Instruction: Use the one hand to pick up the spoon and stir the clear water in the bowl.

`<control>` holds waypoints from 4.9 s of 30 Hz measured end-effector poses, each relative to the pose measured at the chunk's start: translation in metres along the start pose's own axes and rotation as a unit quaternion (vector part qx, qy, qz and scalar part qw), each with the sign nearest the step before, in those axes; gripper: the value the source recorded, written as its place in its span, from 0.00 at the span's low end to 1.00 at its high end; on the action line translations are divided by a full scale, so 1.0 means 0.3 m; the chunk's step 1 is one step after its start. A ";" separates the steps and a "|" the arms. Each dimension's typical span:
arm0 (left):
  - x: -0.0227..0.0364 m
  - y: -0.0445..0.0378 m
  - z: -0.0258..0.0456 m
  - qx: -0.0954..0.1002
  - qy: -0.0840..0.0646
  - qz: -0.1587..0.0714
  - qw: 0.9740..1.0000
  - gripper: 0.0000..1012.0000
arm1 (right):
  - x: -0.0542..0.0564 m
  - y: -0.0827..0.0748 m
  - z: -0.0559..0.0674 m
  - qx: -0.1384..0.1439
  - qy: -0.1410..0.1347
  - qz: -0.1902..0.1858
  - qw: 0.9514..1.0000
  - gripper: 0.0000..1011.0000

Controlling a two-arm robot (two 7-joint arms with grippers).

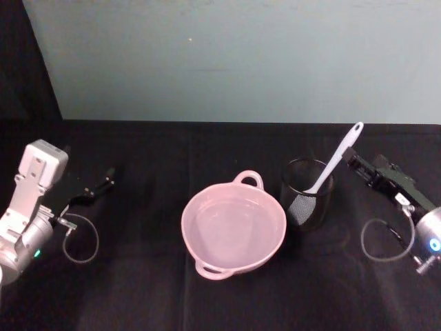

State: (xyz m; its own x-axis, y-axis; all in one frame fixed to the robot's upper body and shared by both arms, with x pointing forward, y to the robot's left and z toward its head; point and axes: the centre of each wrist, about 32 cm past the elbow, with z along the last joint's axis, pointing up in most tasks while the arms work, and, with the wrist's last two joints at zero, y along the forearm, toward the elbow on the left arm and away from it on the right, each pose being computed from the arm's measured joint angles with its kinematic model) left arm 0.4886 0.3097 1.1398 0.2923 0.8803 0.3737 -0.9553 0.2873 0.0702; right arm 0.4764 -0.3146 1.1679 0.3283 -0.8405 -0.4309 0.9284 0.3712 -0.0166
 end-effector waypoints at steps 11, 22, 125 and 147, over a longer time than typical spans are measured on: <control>0.000 0.000 0.000 0.000 0.000 0.000 1.000 0.99 | 0.039 0.089 0.034 -0.037 0.155 0.041 0.986 0.99; 0.000 0.000 0.000 0.000 0.000 0.000 1.000 0.99 | 0.058 0.138 0.024 -0.024 0.180 0.079 0.980 0.99; 0.000 0.000 0.000 0.000 0.000 0.000 1.000 0.99 | -0.210 0.134 0.410 -0.010 -0.220 0.212 0.952 0.12; 0.000 0.000 0.000 0.000 0.000 0.000 1.000 0.99 | -0.305 0.227 0.071 -0.052 -0.223 0.338 0.913 0.12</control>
State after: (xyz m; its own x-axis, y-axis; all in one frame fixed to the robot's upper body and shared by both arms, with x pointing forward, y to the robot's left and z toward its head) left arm 0.4886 0.3097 1.1398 0.2923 0.8803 0.3737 -0.9552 0.2874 0.0703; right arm 0.5132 -0.2208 1.2255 0.8796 -0.4743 0.0359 0.4738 0.8804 0.0209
